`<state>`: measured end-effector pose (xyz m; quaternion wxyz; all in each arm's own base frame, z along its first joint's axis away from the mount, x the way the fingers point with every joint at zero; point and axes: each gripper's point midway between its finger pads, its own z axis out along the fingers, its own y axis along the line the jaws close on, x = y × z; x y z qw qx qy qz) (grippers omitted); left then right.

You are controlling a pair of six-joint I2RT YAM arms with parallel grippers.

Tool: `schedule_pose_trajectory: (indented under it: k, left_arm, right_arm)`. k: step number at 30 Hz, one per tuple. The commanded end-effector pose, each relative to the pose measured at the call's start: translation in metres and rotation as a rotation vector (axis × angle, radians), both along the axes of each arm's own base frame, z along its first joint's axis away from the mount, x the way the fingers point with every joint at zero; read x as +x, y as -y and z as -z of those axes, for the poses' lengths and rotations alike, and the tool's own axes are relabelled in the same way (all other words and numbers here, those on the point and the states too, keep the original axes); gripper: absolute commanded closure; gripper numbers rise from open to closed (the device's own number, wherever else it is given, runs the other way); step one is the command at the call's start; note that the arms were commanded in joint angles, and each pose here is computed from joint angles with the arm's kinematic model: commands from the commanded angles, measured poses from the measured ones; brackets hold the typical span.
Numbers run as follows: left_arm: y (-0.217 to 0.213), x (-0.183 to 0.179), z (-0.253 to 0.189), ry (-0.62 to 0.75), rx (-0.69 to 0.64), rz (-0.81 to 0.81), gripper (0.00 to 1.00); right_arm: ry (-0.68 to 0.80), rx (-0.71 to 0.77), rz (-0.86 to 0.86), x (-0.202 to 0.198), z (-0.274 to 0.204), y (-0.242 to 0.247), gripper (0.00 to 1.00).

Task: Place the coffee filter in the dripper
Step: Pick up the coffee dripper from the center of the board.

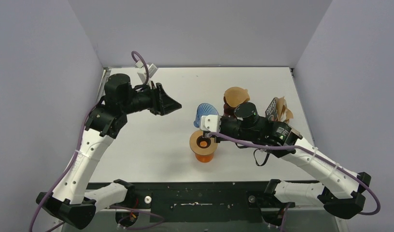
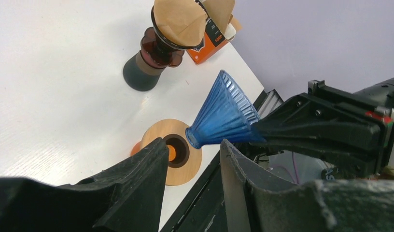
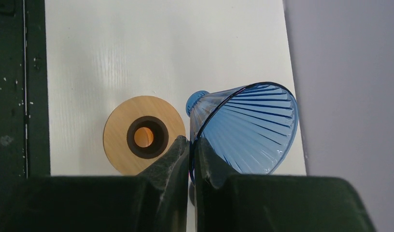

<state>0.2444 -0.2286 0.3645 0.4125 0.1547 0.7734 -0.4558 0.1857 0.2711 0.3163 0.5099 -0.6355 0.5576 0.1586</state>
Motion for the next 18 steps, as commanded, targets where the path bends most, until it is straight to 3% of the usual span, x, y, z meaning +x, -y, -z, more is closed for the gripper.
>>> schedule_pose_trajectory:
  k: [1, 7, 18]
  left_arm:
    - [0.005, -0.004, -0.011, 0.046, 0.022, 0.053, 0.59]
    - [0.025, -0.008, 0.006, 0.037, 0.157, 0.093, 0.58]
    - [0.046, -0.020, 0.027, 0.041, 0.367, 0.136, 0.58]
  right_arm:
    - [0.176, -0.126, -0.156, -0.010, -0.006, -0.009, 1.00]
    - [0.222, -0.288, -0.237, -0.021, 0.015, -0.012, 1.00]
    - [0.244, -0.410, -0.312, -0.037, 0.024, -0.008, 1.00]
